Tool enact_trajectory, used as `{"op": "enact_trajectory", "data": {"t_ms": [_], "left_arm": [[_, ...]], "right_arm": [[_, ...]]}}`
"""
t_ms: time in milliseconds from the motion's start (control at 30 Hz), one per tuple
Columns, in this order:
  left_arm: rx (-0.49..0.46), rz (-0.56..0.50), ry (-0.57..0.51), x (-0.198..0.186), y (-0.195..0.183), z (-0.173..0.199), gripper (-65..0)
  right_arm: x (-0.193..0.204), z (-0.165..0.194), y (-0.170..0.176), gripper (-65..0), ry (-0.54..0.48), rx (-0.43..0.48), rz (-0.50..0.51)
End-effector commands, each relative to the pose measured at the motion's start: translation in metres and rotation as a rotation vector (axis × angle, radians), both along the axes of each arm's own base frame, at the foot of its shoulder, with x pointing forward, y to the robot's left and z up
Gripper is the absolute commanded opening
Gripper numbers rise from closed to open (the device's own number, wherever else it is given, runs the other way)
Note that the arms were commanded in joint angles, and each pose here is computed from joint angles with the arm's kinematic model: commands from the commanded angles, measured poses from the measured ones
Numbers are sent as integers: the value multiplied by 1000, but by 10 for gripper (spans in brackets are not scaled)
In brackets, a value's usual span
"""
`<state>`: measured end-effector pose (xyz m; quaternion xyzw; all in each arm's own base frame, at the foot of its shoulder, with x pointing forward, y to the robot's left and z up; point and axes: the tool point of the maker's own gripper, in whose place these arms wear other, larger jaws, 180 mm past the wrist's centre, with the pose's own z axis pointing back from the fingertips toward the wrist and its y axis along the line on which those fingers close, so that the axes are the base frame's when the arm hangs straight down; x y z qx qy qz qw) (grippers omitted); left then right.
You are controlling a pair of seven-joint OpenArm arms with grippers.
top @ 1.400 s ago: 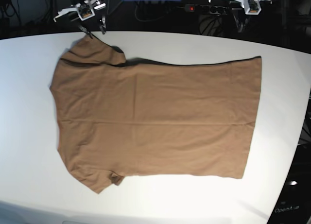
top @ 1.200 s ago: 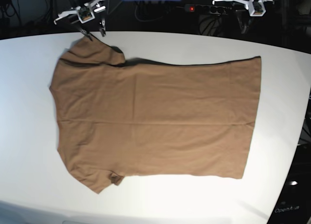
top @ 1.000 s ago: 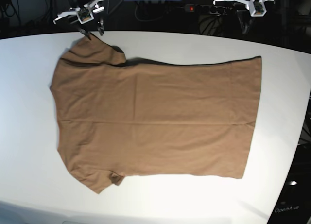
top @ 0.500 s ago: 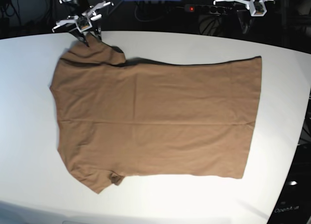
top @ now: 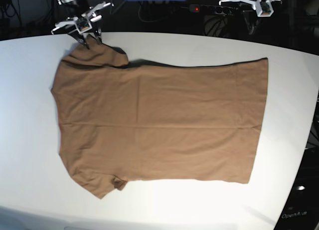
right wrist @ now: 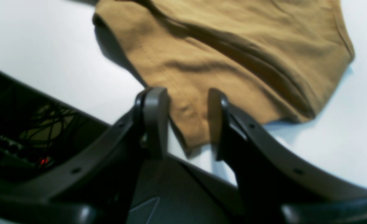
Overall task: Fold the T-shirt properly
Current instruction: 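Lower the right gripper onto the shirt's shoulder corner and pinch it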
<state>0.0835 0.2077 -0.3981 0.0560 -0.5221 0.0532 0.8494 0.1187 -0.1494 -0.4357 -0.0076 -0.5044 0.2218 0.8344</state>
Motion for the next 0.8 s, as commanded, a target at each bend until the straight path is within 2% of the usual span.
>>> {"op": "enact_trajectory", "data": {"t_ms": [0, 300, 433, 600, 767], "left_arm": [[8, -1, -24, -1, 2, 8, -638], [7, 2, -24, -1, 1, 8, -638], [7, 2, -24, -1, 1, 8, -638], [7, 2, -24, -1, 1, 8, -638], [7, 2, -24, -1, 1, 8, -638]], "right_arm": [[-6, -5, -4, -425, 26, -18, -4], [-10, -11, -11, -425, 55, -44, 14], [-18, -19, -2, -425, 104, -70, 79], [-20, -25, 13, -425, 144, -23, 107], [-24, -37, 13, -424, 194, -105, 150]]}}
